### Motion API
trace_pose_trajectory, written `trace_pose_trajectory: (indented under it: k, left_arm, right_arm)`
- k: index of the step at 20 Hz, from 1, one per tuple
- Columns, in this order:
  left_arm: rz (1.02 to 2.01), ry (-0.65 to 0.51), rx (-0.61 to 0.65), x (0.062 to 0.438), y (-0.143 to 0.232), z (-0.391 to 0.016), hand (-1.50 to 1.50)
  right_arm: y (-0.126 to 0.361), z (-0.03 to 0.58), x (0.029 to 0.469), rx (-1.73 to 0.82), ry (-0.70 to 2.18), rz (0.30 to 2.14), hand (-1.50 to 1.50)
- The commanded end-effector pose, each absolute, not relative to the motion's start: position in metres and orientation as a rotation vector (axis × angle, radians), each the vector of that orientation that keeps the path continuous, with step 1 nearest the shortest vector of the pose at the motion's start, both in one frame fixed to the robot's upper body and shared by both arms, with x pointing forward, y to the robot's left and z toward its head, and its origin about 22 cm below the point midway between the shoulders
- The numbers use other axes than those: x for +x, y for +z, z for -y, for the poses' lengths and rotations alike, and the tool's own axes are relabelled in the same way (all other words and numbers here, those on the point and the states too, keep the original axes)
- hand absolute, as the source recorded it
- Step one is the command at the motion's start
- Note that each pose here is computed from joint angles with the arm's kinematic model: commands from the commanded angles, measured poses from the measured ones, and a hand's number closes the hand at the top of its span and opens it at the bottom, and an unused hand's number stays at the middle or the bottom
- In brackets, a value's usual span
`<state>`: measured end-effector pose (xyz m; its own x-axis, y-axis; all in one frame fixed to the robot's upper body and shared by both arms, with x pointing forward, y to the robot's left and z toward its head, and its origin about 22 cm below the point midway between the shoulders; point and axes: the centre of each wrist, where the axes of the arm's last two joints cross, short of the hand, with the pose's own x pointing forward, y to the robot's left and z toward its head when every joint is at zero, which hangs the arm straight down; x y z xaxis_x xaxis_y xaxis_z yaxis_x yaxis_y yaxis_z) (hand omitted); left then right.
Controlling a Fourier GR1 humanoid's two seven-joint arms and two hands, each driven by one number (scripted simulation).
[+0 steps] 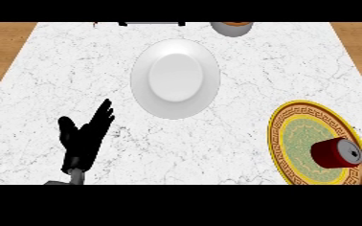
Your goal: Pick the can from the plate and place it in the plate
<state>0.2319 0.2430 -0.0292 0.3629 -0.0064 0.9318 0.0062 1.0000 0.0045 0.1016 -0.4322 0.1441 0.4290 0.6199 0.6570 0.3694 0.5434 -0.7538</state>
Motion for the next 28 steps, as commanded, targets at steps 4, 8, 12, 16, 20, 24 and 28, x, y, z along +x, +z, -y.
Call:
trace_pose_trajectory:
  k: [4, 8, 12, 16, 20, 24, 28]
  left_arm:
    - [1.193, -0.02, 0.0, 0.233, -0.017, -0.236, 0.0]
    - [1.201, -0.008, -0.008, 0.253, -0.023, -0.246, 0.0]
    - [1.196, -0.009, 0.032, 0.231, -0.042, -0.24, 0.0]
    - [1.193, 0.0, 0.012, 0.24, -0.025, -0.235, 0.0]
    - [1.193, -0.014, 0.007, 0.228, -0.035, -0.241, 0.0]
    - [1.173, 0.001, -0.006, 0.237, -0.046, -0.237, 0.0]
    - [1.178, -0.01, 0.014, 0.246, -0.039, -0.233, 0.0]
  right_arm:
    - [0.135, 0.377, 0.133, -1.018, 0.263, 1.049, -1.5]
    - [0.13, 0.371, 0.146, -1.053, 0.289, 0.991, -1.5]
    - [0.127, 0.361, 0.139, -1.002, 0.313, 0.906, -1.5]
    - [0.1, 0.349, 0.159, -0.931, 0.319, 0.921, -1.5]
    - [0.093, 0.338, 0.178, -0.928, 0.308, 0.92, -1.5]
    - [0.092, 0.324, 0.179, -0.97, 0.328, 0.901, -1.5]
    - [0.075, 0.326, 0.176, -1.02, 0.341, 0.827, -1.5]
